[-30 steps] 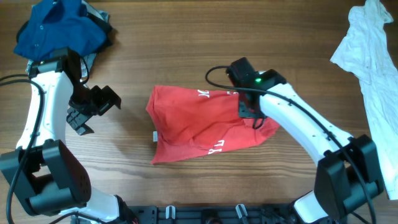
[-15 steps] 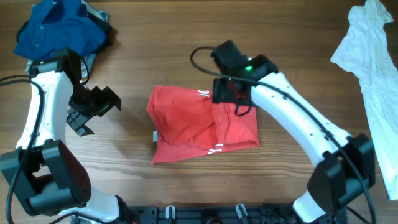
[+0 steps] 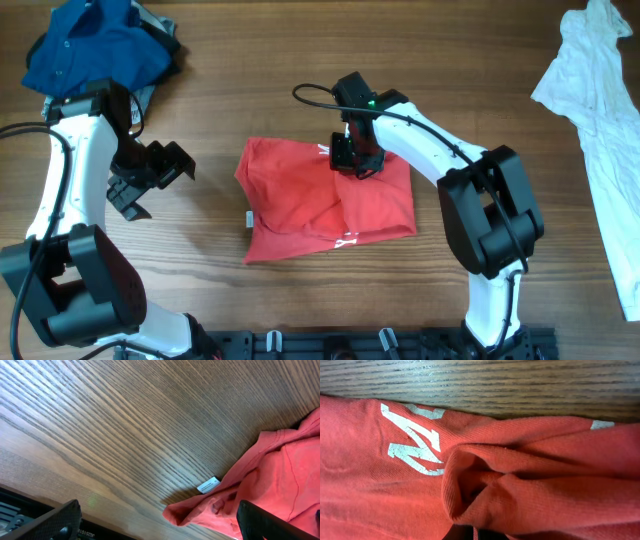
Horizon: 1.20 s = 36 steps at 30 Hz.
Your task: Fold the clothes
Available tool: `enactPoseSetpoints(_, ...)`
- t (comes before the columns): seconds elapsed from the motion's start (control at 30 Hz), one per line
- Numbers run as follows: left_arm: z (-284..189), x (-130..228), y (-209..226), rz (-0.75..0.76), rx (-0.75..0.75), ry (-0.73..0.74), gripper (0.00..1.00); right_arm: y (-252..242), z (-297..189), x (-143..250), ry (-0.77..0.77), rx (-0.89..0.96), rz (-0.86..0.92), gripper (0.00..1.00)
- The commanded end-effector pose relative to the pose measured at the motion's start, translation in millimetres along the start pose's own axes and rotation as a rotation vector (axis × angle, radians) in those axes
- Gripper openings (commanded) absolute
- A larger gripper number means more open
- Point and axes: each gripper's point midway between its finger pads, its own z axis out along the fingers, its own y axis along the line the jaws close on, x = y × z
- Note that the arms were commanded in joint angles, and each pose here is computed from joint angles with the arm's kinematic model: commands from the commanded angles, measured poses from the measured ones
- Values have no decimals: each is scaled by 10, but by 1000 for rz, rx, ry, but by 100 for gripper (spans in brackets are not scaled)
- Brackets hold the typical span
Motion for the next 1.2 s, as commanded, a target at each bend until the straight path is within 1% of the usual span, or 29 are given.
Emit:
enactPoseSetpoints(0.0,-74,-16,-32,13,18,-23,100,150,-590,-62,-87,-79,-20,7)
enactPoseSetpoints(0.03,-74,-16,-32,13,18,-23,100,148,-911,3,-120,-95,-27,20)
enactPoseSetpoints(0.1,-74,-15,-31,13,18,-22,100,120,-1235,168,-137,-95,-40,45)
enactPoseSetpoints(0.13,-74,-14,-32,13,18,-22,100,94,-1366,276,-135,-90,-77,54)
enactPoseSetpoints(0.17,-74,-14,-32,13,18,-22,100,47,-1390,374,-111,-76,-103,62)
enactPoseSetpoints(0.2,-74,-14,-32,13,19,-22,100,-6,-1344,444,-80,-59,-104,62)
enactPoseSetpoints(0.3,-74,-14,-32,13,19,-22,100,-146,-1036,554,-18,-27,-83,59)
enactPoseSetpoints(0.4,-74,-15,-32,13,18,-22,100,-355,-521,757,45,-16,-39,41)
enactPoseSetpoints(0.43,-74,-16,-33,13,19,-23,100,-340,-390,817,62,-56,-33,31)
enactPoseSetpoints(0.47,-74,-20,-36,13,20,-24,100,-314,-279,883,83,-98,0,25)
enactPoseSetpoints(0.53,-74,-21,-37,13,20,-25,100,-373,-145,1026,126,-105,24,21)
enactPoseSetpoints(0.57,-74,-21,-37,13,20,-25,100,-411,-121,1078,142,-95,35,11)
enactPoseSetpoints(0.6,-74,-21,-37,13,20,-25,100,-462,-117,1123,157,-70,60,4)
enactPoseSetpoints(0.67,-74,-20,-36,13,20,-25,100,-517,-173,1160,159,-37,111,4)
enactPoseSetpoints(0.7,-74,-21,-37,13,20,-25,100,-507,-238,1169,150,-42,109,4)
enactPoseSetpoints(0.77,-74,-23,-38,13,21,-26,100,-455,-500,1121,80,-62,90,5)
enactPoseSetpoints(0.8,-74,-23,-38,13,21,-25,100,-413,-700,1068,15,-78,73,15)
enactPoseSetpoints(0.83,-74,-22,-39,13,21,-25,100,-366,-855,1030,-39,-103,53,34)
enactPoseSetpoints(0.87,-74,-26,-43,14,23,-27,100,-317,-1021,989,-100,-131,24,64)
enactPoseSetpoints(0.9,-68,-25,-103,41,50,-25,100,-292,-1178,951,-166,-147,3,99)
enactPoseSetpoints(1.0,18,99,-463,220,218,17,100,-295,-1435,930,-265,-161,-15,99)
enactPoseSetpoints(1.1,269,148,-495,253,206,16,100,-296,-1475,953,-272,-165,-17,99)
enactPoseSetpoints(1.17,456,163,-504,250,239,27,100,-307,-1462,967,-263,-160,-15,100)
